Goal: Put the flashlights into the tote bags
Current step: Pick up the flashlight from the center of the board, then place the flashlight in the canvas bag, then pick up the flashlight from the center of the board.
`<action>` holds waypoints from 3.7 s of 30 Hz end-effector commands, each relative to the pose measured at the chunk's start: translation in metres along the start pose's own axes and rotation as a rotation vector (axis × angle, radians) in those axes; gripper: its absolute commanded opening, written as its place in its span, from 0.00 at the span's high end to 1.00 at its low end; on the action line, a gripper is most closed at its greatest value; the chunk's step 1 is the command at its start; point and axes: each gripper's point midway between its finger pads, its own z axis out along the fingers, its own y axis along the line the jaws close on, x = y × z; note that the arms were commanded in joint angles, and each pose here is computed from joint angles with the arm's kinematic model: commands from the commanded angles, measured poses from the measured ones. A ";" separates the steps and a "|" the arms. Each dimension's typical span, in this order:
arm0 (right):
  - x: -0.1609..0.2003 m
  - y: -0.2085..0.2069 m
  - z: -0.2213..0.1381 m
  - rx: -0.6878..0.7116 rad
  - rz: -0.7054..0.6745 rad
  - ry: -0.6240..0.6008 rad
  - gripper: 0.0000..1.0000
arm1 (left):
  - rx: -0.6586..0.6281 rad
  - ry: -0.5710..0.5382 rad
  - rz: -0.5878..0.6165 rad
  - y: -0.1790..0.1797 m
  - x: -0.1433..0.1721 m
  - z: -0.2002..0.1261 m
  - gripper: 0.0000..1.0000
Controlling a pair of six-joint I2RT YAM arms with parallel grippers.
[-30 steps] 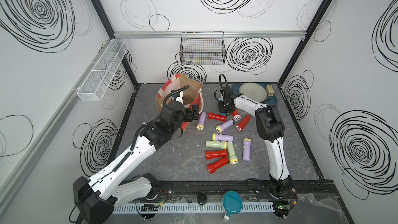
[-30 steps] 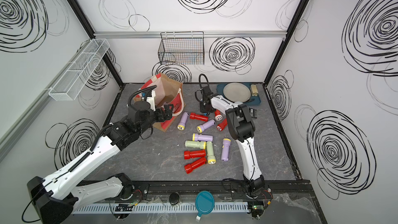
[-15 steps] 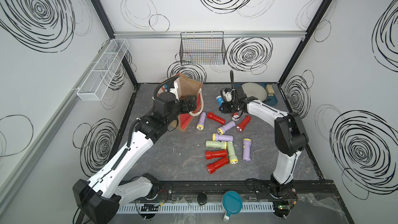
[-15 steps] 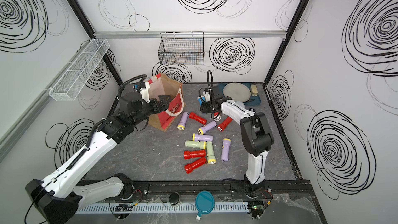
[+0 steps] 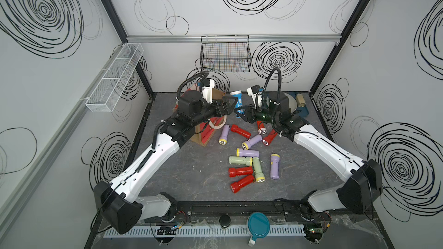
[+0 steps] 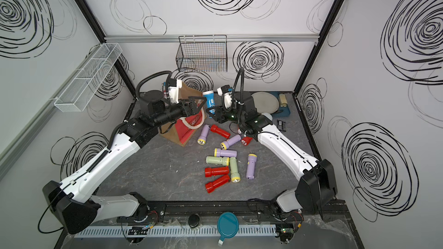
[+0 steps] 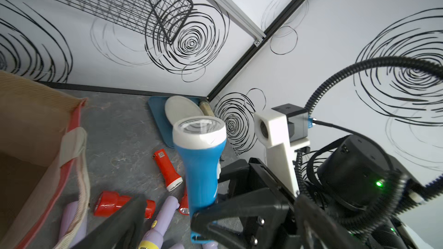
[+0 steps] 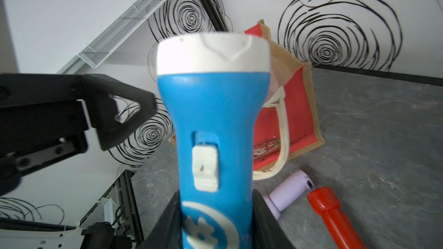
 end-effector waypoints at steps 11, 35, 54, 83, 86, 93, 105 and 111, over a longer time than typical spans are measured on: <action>-0.019 0.048 0.002 -0.094 -0.038 -0.100 1.00 | 0.068 -0.059 -0.004 -0.017 -0.017 0.001 0.06; -0.008 0.060 0.018 -0.090 -0.067 -0.070 1.00 | 0.013 -0.034 -0.032 0.012 -0.007 0.011 0.64; -0.020 0.035 0.008 0.031 -0.027 -0.073 0.00 | -0.166 -0.123 0.005 0.066 -0.061 -0.004 0.96; 0.057 -0.126 -0.046 0.594 0.240 0.200 0.00 | -0.972 0.217 0.150 0.280 -0.009 0.042 1.00; 0.057 -0.126 -0.044 0.587 0.248 0.206 0.00 | -1.005 0.250 0.130 0.292 -0.002 0.039 1.00; 0.051 -0.122 -0.051 0.598 0.240 0.188 0.00 | -1.009 0.244 0.132 0.288 -0.005 0.036 0.62; 0.043 -0.121 -0.082 0.659 0.248 0.165 0.00 | -0.966 0.147 0.218 0.228 -0.057 0.014 0.13; 0.078 -0.126 -0.108 0.714 0.329 0.195 0.00 | -0.898 0.142 0.303 0.169 -0.057 -0.001 0.14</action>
